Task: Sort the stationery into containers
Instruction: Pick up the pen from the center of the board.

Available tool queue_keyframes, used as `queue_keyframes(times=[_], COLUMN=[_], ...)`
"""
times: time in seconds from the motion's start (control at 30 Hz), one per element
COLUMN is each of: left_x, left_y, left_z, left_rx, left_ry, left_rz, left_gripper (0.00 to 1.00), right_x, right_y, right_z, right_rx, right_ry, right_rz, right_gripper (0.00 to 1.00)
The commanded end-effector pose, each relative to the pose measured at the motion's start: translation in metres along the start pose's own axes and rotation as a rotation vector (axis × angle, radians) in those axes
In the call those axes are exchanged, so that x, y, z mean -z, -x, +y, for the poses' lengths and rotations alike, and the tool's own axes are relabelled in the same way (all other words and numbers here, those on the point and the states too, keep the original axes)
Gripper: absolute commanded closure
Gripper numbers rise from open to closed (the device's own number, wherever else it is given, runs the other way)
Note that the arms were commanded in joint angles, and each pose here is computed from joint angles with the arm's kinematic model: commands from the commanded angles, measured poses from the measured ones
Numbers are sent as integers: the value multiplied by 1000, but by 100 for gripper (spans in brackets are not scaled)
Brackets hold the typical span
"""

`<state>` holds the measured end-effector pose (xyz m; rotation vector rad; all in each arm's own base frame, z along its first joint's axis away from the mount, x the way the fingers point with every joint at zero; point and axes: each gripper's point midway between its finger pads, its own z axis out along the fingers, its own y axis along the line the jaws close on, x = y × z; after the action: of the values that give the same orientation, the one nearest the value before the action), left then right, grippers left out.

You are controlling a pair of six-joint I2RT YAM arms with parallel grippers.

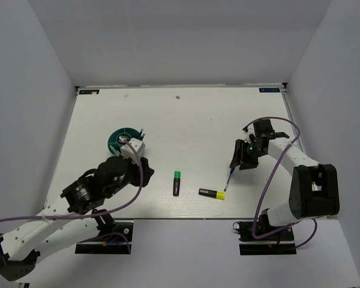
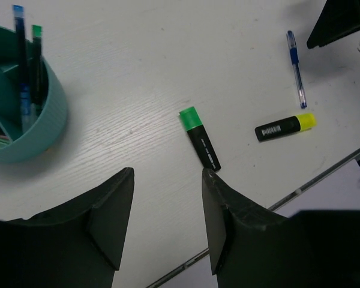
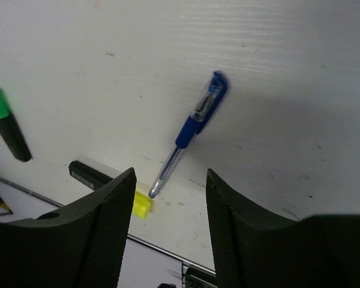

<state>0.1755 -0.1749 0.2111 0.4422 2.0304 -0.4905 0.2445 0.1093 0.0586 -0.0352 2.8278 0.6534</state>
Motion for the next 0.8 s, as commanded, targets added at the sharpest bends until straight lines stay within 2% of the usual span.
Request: queue_keyframes(times=[0.0,0.07,0.23,0.6,0.77], left_x=[18,27,37,50,56], left_y=[-10,-9,-20,-20,-20], left_z=[25,32,42,50,54], left_rx=[14,32,43,56,52], left_ry=[97,115,140,165,175], left_rz=[-2,-30,-19,-27,-30], left_gripper=[41,41,41,41,41], right_x=[1,-4,-16,-43,-51], right_y=[11,11,15,17,7], right_z=[-12,-22,-22,-19,-26], right_rx=[-86,-126,-138,-127,-130], right_ry=[-143,-237,-273,-382,-432], right_rz=[-18,-22,-32,43,90], right_gripper=[47,47,54,54,62])
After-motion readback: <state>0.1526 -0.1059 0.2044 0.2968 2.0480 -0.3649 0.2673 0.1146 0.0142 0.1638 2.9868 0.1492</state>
